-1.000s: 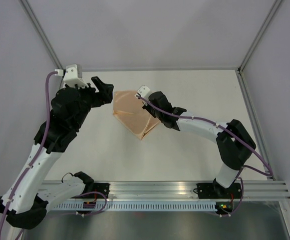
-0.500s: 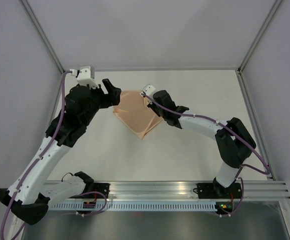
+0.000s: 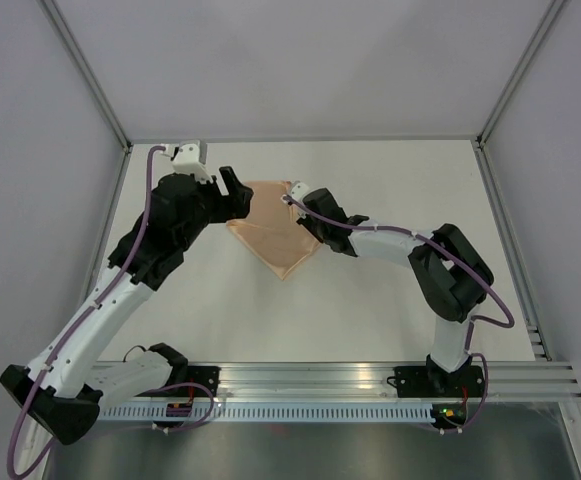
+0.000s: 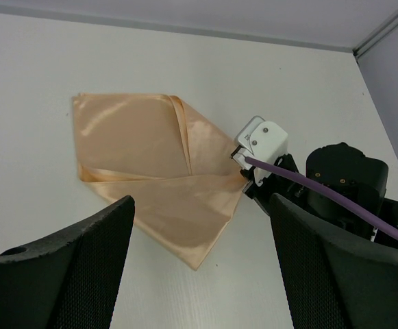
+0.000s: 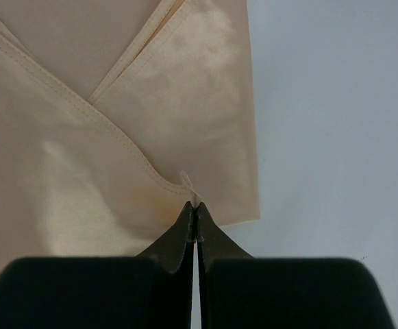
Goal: Fold the napkin, place the utensils inside, and roll it up
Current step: Fold the napkin at the center of the board.
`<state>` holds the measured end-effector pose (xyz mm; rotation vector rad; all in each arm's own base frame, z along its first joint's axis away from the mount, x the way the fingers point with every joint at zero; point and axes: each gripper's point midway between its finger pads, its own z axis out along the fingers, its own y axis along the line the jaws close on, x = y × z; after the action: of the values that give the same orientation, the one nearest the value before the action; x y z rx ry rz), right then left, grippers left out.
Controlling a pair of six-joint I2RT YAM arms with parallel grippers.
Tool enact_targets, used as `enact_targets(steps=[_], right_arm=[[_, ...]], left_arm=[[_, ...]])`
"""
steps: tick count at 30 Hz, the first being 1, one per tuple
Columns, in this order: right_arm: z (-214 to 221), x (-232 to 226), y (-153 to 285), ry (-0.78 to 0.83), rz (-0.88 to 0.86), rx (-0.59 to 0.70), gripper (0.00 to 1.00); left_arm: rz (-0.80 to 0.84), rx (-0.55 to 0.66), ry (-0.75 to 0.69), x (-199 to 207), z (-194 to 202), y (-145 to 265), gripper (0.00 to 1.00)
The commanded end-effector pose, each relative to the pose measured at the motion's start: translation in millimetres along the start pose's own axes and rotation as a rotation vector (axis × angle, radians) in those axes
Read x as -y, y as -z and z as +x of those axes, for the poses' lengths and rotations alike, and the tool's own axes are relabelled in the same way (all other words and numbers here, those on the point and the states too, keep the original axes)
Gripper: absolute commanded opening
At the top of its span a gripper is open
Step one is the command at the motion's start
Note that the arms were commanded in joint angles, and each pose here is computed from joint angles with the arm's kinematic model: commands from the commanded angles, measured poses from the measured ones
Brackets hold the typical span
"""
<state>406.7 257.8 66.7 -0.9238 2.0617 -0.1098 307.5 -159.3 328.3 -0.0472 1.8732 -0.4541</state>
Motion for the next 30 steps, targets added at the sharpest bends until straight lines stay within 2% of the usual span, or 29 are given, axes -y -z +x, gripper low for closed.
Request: enact_targets(steps=[1,8,16,23,30], right_arm=[[0,7,-4,-0.027,0.013,-0.016,0.00],[6,25,-11,-0.086,0.022,-0.035,0.01],[18,24,-19,-0.120,-0.005,-0.079,0.03],[20,28,-22,-0.147,-0.008,-0.095,0.15],[23,43,-25,-0.182,0.004,-0.108,0.35]], left_arm=[[0.039,0.011,0.032,7,1,-6,0.84],[0.048,-0.025,0.027,8,14,-16,0.84],[0.060,-0.072,0.020,8,32,-26,0.84],[0.090,-0.115,0.001,11,49,-34,0.83],[0.136,-0.168,-0.032,14,73,-44,0.83]])
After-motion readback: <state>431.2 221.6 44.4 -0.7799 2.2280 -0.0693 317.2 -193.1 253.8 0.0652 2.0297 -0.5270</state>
